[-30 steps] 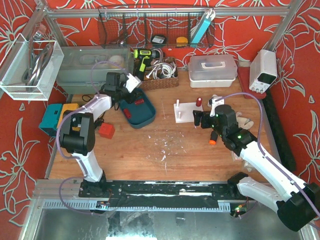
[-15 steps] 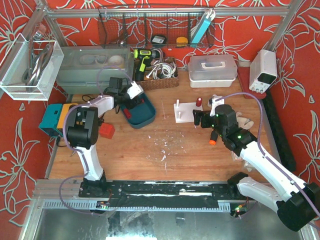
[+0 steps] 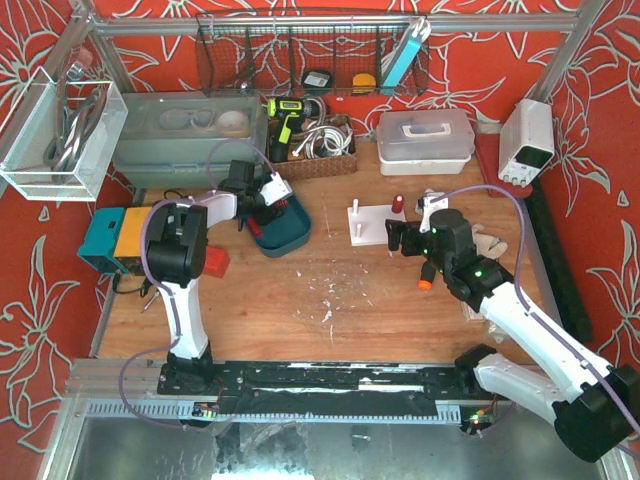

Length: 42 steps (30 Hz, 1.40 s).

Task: Install the large spring

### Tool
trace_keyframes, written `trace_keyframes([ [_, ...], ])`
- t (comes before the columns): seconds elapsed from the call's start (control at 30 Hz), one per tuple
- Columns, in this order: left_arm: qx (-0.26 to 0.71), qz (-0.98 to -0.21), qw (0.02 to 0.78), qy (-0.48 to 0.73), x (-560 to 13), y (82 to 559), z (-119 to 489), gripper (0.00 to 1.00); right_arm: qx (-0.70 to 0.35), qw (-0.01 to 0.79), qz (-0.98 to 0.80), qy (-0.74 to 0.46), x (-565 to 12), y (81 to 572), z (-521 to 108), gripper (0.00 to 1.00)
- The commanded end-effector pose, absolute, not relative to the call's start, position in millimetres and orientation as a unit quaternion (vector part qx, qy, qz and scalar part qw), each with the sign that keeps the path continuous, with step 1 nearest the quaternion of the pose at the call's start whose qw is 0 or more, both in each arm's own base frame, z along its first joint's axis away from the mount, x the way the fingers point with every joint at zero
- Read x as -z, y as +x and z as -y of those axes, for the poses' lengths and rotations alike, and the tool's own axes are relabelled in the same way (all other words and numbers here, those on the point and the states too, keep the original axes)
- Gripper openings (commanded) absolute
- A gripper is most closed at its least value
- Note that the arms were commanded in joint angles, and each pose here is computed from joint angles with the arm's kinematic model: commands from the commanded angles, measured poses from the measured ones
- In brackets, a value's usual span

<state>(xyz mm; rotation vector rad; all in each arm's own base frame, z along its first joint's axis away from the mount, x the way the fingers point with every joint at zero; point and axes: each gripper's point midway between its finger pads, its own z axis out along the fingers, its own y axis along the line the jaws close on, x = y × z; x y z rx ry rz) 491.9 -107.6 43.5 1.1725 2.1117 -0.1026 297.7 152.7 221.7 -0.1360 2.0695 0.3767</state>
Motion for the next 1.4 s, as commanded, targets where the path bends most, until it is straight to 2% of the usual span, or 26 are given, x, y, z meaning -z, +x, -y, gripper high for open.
trace_keyframes([
  [0.0,0.030,-0.816,0.347,0.462,-35.7,496.8,109.6,0.60,-0.149,0.493,-0.855,-0.054,-217.0,299.7,-151.6,0.99],
  [0.17,0.032,-0.816,0.342,0.465,-29.7,495.0,109.7,0.51,-0.146,0.489,-0.858,-0.055,-213.8,301.2,-152.3,0.99],
  [0.37,0.031,-0.815,0.341,0.468,-31.7,491.8,109.2,0.24,-0.142,0.490,-0.858,-0.054,-214.0,301.2,-151.0,0.99],
  [0.53,0.045,-0.804,0.365,0.467,-57.3,485.8,115.7,0.09,-0.142,0.491,-0.858,-0.053,-214.8,301.2,-150.6,0.99],
  [0.77,0.043,-0.787,0.453,0.417,-129.3,480.6,118.0,0.05,-0.141,0.492,-0.857,-0.051,-218.0,300.1,-148.8,0.99],
  [0.97,0.071,-0.766,0.552,0.321,-203.2,471.5,117.6,0.03,-0.139,0.497,-0.855,-0.042,-222.2,298.7,-144.5,0.99],
  [1.13,0.135,-0.713,0.647,0.235,-267.1,427.8,128.1,0.03,-0.149,0.491,-0.857,-0.049,-225.1,296.1,-148.5,0.99],
  [1.37,0.157,-0.680,0.684,0.212,-284.6,354.1,173.9,0.03,-0.189,0.475,-0.856,-0.074,-228.9,290.0,-164.4,0.99],
])
